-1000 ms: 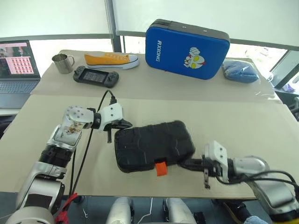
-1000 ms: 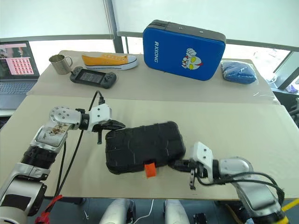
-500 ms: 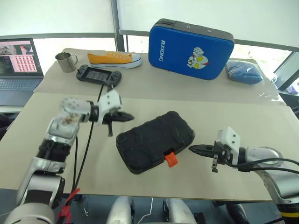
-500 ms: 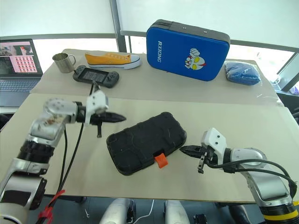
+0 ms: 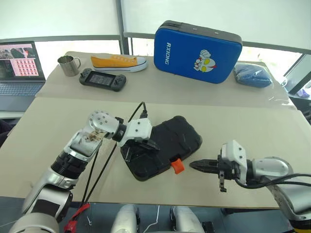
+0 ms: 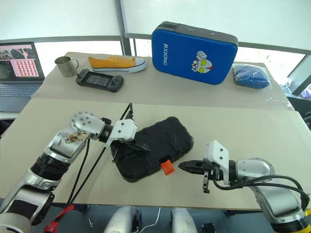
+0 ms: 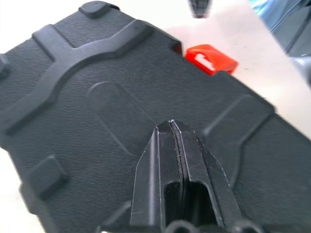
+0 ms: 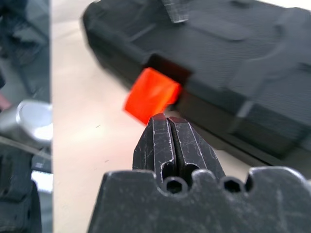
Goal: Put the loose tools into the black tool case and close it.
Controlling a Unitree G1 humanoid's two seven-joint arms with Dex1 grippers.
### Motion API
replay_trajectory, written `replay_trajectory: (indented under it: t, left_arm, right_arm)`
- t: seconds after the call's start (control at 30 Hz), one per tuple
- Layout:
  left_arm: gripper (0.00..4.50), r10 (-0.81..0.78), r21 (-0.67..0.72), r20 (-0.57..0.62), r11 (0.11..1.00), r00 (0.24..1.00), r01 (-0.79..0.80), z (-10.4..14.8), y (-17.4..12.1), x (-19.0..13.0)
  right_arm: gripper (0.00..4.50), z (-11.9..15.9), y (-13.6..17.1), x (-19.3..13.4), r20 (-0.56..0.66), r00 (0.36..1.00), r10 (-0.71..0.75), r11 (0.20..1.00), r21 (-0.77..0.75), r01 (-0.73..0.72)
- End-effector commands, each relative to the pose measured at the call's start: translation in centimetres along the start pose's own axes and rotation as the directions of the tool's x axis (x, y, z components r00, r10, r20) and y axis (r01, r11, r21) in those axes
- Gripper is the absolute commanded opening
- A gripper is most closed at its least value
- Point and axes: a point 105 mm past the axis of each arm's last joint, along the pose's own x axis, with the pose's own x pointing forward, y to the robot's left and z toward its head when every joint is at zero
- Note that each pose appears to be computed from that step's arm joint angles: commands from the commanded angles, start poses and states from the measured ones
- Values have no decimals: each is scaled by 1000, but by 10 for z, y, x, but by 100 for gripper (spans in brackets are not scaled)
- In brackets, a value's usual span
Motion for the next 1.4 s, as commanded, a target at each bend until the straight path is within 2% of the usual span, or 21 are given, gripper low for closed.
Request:
replay_trajectory:
  t: [0.03,0.53,0.7,1.2,1.4]
  left_arm:
    - [5,-9,-32,-77,999,997,6,-20,-10,4]
    - [5,41,-46,-66,998,997,-44,-15,-1,-3]
    - [5,44,-45,-58,998,997,-47,-13,1,-2]
    - [5,43,-42,-52,998,998,-46,-16,2,6]
    - [5,21,-49,-48,999,999,-24,-17,-2,13]
  right_arm:
    - [0,9,2,7,13,999,44,996,-83,-43]
    - [0,-2,-15,57,-18,991,132,977,-166,-133]
    - [0,-2,-23,61,-2,996,87,982,-169,-86]
    - [0,8,-18,49,78,996,44,995,-94,-36]
    - [0,-4,-23,60,52,999,-10,995,-99,15]
